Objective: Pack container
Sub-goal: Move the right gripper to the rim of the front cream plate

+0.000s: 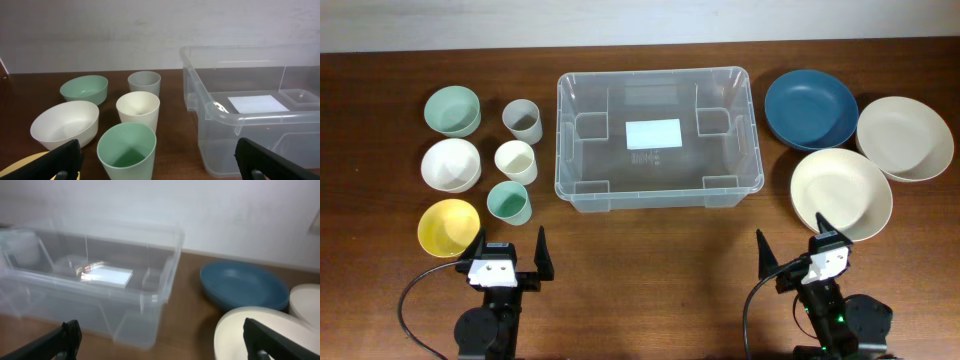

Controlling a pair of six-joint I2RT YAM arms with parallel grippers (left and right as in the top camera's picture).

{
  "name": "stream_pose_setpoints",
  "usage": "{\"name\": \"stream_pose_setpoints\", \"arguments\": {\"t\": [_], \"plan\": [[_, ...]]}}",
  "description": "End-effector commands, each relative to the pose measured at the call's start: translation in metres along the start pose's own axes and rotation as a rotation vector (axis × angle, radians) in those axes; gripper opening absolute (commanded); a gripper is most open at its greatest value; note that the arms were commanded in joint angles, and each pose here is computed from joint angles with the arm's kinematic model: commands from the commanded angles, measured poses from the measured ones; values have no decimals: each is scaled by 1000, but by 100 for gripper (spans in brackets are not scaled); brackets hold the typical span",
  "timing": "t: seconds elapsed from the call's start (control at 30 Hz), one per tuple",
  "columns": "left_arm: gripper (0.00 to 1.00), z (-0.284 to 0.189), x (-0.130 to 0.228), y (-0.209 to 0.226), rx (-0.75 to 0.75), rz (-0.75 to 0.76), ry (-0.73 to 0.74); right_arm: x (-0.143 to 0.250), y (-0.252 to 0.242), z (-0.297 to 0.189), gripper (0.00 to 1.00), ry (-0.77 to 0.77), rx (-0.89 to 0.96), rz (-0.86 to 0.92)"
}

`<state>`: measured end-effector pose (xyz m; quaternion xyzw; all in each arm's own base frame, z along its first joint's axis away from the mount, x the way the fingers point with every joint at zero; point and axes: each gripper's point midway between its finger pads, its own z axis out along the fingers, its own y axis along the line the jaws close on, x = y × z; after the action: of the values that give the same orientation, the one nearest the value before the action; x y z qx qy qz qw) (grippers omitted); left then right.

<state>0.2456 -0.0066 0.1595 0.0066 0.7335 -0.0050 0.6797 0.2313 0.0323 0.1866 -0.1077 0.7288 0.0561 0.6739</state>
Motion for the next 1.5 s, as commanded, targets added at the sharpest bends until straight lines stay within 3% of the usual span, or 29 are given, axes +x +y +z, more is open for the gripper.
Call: {"name": "stream_pose_setpoints", "arguments": {"t": [0.0,0.13,0.4,0.57,0.63,0.83,0.87,1.0,1.07,1.3,1.47], "plan": [[100,0,2,3,-15,-11,0,-17,6,-1,99,-67,-31,-15],[100,0,2,3,-16,-11,0,-37,3,-3,99,-132,-19,4],[100,0,2,3,-15,-11,0,-90,-28,4,99,-100,113,22],[100,0,2,3,-15,-11,0,-123,-57,32,99,92,193,56],[100,0,2,3,-16,-11,0,-130,-56,47,99,163,147,78],[100,0,2,3,-15,-11,0,-107,-50,86,99,383,37,157],[100,0,2,3,-15,-11,0,-102,-62,90,99,409,95,185],[100,0,2,3,-15,-11,0,-63,-154,50,99,505,696,577],[100,0,2,3,-15,-11,0,-45,-174,28,99,526,823,723],[100,0,2,3,-15,-11,0,0,-182,-19,99,653,837,1068],[100,0,2,3,-16,-11,0,26,-178,-34,98,700,815,1150]]}}
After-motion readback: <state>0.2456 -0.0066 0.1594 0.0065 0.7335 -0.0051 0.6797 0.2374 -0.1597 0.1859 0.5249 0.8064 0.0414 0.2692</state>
